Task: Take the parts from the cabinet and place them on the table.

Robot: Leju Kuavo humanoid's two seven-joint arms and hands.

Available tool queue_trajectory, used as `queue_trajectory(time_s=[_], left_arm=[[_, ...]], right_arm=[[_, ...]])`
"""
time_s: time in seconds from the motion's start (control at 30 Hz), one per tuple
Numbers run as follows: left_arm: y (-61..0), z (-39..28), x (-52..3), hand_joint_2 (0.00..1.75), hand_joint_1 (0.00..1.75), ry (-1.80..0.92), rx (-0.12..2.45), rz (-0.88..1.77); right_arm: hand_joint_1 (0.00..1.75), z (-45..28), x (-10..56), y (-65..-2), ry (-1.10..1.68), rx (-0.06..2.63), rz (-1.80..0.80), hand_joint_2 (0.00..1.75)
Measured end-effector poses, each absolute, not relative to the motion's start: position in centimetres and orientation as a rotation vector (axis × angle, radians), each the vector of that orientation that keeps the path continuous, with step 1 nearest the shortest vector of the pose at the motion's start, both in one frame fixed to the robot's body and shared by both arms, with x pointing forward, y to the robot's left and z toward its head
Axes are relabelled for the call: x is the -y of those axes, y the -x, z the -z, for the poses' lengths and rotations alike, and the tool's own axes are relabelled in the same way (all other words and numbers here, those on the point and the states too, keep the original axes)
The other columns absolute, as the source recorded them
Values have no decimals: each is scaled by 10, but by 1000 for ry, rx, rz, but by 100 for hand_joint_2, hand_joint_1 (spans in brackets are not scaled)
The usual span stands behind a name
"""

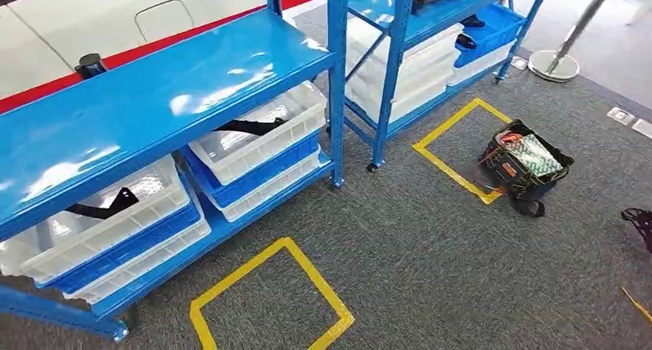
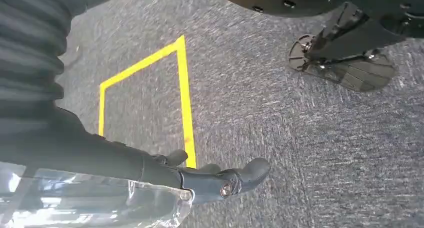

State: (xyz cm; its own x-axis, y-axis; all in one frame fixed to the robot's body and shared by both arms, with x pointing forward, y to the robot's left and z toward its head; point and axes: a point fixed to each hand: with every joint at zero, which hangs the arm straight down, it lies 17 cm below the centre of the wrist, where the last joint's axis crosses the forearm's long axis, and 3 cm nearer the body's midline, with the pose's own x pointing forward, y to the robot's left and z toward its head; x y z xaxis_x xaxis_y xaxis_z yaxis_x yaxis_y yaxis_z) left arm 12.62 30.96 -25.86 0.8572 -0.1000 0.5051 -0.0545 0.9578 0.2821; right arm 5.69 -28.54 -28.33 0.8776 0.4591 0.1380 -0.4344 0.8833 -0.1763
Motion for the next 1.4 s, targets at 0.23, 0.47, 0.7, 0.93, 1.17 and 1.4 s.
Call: queue_trajectory(time_s=[0.23,0.47,0.7,0.93,1.17,1.4], left_arm=[[-130,258,-312,0,0,-297,548,23],[-130,258,-313,0,0,-300,546,17],[-127,259,-312,0,0,-298,541,17],[-125,259,-312,0,0,-299,537,16],[-121,260,-313,0,0,-303,532,10],[-123,259,-313,0,0,-304,534,8]], right_arm=[[0,283,285,-62,142,190,-469,175],[0,283,287,-63,143,190,-479,175],[0,283,287,-62,141,189,-481,175],[0,283,286,-63,141,190,-484,0],[0,282,284,-69,139,219,-488,0],[0,282,283,-69,137,223,-490,0]])
